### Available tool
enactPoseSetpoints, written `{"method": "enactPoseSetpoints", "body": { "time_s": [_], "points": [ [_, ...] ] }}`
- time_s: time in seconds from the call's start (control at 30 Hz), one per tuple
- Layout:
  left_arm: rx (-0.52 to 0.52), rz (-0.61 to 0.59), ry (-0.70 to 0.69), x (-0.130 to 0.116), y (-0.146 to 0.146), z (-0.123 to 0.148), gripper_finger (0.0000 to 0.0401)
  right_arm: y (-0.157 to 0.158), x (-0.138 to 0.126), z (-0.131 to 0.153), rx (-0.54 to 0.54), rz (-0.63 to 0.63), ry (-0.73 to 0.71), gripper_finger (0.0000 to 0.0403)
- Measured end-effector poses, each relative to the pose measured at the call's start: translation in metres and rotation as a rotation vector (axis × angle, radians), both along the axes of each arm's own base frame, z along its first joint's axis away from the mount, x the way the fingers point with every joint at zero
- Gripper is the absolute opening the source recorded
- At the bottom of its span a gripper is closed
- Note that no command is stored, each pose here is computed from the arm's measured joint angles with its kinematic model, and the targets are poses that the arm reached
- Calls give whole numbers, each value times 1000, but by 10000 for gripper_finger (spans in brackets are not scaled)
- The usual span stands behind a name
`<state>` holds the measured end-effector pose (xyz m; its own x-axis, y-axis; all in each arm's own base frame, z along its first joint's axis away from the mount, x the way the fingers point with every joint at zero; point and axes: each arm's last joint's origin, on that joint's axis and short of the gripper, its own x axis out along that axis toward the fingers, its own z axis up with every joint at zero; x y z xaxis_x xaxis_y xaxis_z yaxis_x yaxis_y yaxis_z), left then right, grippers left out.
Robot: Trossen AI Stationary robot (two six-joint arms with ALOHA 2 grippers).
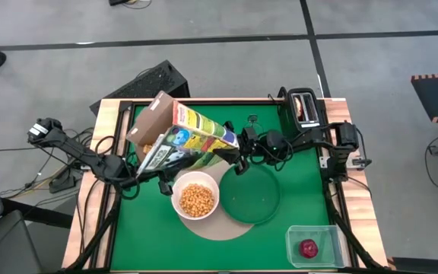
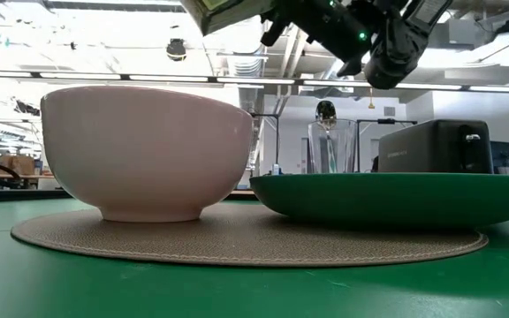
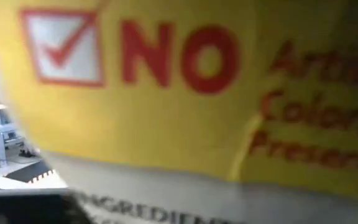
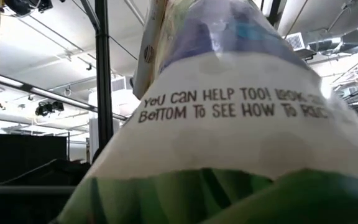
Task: Arrange a breakfast setting
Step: Pour the cereal into the white bowl
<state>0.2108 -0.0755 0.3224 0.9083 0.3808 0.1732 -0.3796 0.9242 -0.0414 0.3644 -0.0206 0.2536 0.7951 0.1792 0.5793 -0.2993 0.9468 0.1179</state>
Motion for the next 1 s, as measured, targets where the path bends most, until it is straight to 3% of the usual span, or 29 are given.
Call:
{"method": "enactPoseSetpoints", "body": {
  "time_s": [0.17,0.4,0.6,1.0],
  "points": [
    [12,11,7,0,0,0,151,-1,0,0,2,33,12,234],
    [30,34,18,-5,0,3,150,-6,-3,-3,-6,52,61,274],
    [43,49,19,-21,3,14,149,-20,-27,4,-13,68,100,276],
    [75,59,106,-26,14,37,149,-25,-67,24,-116,-60,307,277]
  ]
}}
